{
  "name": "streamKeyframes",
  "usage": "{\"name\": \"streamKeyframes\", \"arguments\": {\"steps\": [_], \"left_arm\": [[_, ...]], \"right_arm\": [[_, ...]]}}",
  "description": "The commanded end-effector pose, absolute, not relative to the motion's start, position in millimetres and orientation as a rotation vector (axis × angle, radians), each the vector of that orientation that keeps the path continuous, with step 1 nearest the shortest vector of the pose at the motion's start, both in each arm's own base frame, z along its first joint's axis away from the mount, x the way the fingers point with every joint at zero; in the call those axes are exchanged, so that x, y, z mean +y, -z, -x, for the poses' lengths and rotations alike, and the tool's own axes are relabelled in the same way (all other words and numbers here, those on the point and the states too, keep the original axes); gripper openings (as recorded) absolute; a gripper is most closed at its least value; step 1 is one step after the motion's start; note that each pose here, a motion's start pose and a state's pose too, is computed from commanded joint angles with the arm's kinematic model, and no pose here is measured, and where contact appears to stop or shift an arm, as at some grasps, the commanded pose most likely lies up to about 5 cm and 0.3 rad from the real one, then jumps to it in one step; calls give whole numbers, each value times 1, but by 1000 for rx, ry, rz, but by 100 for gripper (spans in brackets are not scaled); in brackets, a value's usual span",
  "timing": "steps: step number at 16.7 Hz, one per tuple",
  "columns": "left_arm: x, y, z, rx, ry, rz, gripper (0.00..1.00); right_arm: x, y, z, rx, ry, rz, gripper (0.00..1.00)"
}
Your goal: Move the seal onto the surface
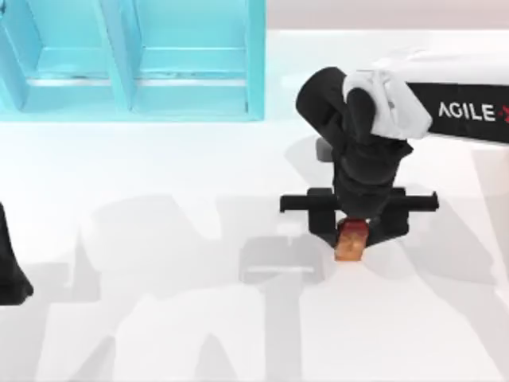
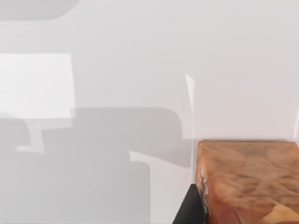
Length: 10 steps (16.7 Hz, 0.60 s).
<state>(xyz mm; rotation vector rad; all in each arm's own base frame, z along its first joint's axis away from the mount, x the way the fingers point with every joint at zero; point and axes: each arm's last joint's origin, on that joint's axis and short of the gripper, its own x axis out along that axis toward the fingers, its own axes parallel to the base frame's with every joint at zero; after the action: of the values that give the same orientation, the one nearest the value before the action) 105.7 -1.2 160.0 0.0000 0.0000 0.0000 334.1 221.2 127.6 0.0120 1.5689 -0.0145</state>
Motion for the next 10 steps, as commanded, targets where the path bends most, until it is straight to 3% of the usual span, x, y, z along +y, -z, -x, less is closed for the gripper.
{"name": "streamKeyframes", "arguments": {"steps": [6,10], "left_arm": [[-1,-160,-106,0,0,0,100],[-1,-160,-106,0,0,0,100]], "right_arm": [[221,-128,-334,1569,15,-12,98],[221,-128,-334,1569,15,-12,100]]}}
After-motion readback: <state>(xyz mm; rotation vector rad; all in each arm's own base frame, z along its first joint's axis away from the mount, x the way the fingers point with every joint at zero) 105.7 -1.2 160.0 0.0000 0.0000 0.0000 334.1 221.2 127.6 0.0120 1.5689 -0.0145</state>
